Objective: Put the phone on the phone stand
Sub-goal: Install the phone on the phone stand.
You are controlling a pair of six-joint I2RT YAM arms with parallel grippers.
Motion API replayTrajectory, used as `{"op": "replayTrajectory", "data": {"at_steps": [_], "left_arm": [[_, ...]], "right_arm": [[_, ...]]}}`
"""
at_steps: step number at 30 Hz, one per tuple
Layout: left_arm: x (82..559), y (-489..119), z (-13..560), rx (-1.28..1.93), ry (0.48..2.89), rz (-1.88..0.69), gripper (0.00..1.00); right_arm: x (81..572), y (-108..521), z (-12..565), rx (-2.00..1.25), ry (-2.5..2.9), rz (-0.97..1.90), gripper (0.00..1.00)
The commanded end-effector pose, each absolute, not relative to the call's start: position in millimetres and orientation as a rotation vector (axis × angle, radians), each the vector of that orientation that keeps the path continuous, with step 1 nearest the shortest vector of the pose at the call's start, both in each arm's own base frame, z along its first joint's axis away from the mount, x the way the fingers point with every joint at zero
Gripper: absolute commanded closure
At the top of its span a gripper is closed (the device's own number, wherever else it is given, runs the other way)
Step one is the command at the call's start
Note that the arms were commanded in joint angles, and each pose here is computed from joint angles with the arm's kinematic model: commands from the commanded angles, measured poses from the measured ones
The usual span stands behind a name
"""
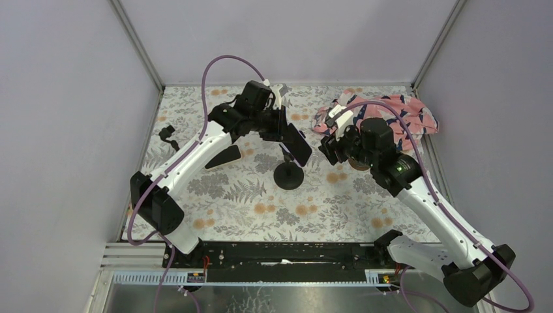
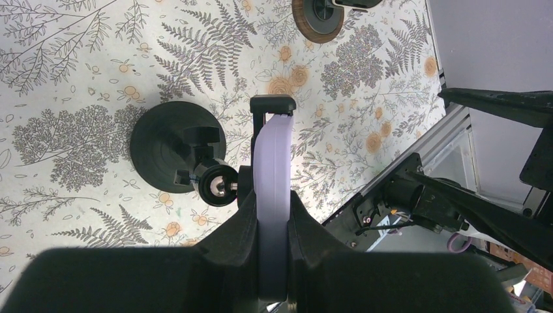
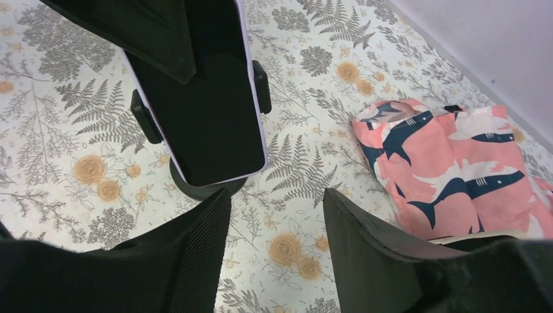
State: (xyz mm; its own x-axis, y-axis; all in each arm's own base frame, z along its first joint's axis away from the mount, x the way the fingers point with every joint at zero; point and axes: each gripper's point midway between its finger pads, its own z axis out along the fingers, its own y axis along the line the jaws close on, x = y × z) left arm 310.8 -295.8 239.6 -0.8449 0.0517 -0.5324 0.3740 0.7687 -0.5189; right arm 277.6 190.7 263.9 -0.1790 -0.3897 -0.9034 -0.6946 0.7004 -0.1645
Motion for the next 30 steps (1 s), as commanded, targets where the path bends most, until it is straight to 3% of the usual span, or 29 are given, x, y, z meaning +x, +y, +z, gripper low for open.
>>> {"op": "replayTrajectory", "data": {"at_steps": [1,10,22,30], "left_arm": [[283.9,-198.1,141.0,0.273,2.872,-0.232,0.95],[285.9,-233.7,166.2,0.321,2.800,-0.487,0.57],[284.5,-261.8,199.2,0.353,2.688,-0.735,0.38],[275.9,-278.3,227.0,0.419,2.602,-0.854,0.33]], "right_arm": [[270.5,201.1,272.9,-0.876,1.773,0.467,0.38],[269.6,199.8,264.6,-0.872,1.783,0.511,0.34],[268.4,194.8,260.9,-0.861,1.785,0.543,0.33],[265.6,194.0,260.1,-0.865,1.783,0.585,0.31]]}}
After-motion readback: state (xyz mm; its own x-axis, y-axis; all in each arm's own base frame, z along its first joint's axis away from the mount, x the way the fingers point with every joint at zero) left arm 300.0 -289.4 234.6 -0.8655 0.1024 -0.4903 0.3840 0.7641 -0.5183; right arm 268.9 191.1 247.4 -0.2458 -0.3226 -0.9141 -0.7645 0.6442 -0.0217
